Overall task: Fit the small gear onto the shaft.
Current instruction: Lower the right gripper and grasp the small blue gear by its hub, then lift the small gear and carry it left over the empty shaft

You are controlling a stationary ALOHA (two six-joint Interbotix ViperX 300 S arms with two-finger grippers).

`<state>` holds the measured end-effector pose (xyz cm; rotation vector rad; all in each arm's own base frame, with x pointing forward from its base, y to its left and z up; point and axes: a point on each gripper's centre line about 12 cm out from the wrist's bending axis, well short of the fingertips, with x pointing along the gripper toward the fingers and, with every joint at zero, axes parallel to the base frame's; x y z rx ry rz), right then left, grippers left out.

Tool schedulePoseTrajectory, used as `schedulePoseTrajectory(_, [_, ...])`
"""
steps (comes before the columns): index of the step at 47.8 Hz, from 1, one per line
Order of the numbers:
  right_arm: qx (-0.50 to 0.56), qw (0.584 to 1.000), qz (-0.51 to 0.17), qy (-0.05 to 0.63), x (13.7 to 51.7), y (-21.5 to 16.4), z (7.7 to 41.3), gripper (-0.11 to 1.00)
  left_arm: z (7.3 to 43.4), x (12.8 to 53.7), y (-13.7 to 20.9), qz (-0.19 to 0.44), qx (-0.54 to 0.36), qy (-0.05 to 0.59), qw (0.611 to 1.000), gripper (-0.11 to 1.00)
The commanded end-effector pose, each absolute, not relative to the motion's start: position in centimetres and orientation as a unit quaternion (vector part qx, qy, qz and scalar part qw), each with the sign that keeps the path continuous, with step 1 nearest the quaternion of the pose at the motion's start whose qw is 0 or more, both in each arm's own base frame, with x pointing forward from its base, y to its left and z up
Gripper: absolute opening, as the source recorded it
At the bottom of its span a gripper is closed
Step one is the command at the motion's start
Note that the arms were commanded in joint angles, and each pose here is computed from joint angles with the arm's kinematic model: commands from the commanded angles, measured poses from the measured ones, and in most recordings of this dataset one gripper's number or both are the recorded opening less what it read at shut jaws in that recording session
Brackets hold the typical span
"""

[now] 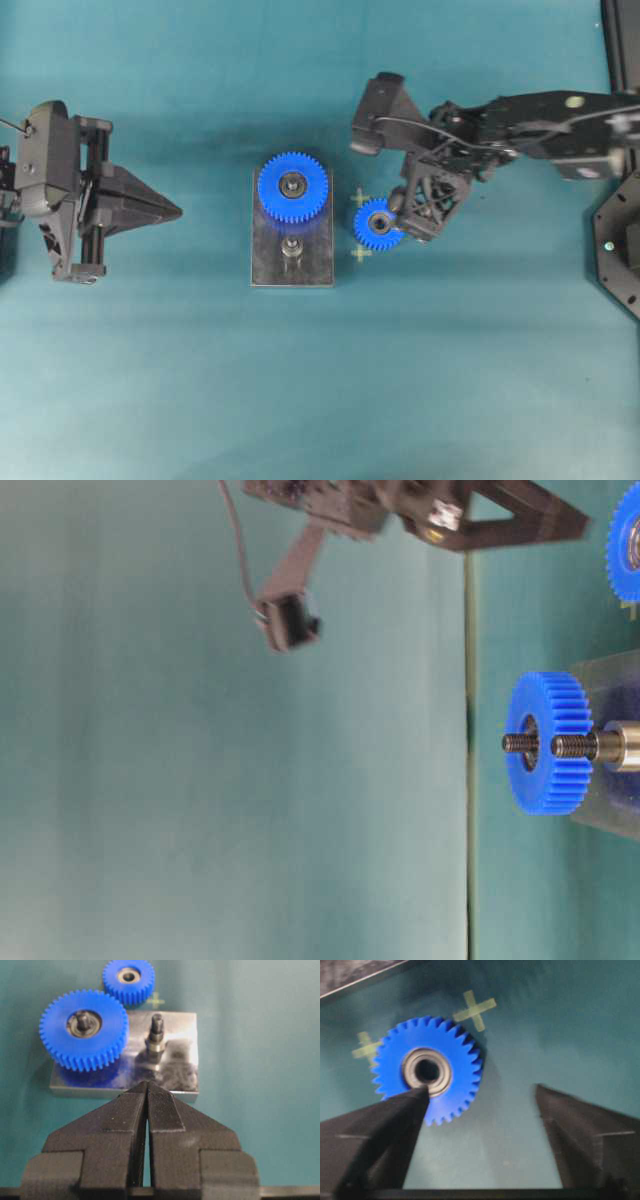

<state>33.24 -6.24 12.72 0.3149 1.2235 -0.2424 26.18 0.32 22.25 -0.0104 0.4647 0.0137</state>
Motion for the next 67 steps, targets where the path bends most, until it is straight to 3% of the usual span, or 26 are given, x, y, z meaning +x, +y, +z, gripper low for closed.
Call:
schedulePoseTrajectory(1, [0.149,0.807,-0.117,0.56,34.2,-6.7,13.2,0.95,23.3,26.6,0.2,0.005,-0.003,0.213,0.977,0.0])
schedulePoseTrajectory(5, [0.148,0.804,-0.117,0.564,34.4,-6.7,12.9,0.9,23.3,26.7,0.2,0.005,-0.003,0.213,0.977,0.0])
schedulePoseTrajectory(31, [0.144,0.778,-0.107,0.602,34.9,-6.1,10.9,0.91,23.0,26.6,0.2,0.004,-0.003,0.217,0.976,0.0])
schedulePoseTrajectory(60, [0.138,0.748,-0.1,0.642,34.9,-5.7,10.7,0.91,22.9,26.6,0.2,0.005,-0.005,0.219,0.976,0.0])
schedulePoseTrajectory(67, [0.14,0.746,-0.102,0.643,35.4,-5.9,10.7,0.86,23.0,26.7,0.2,0.004,-0.005,0.214,0.977,0.0])
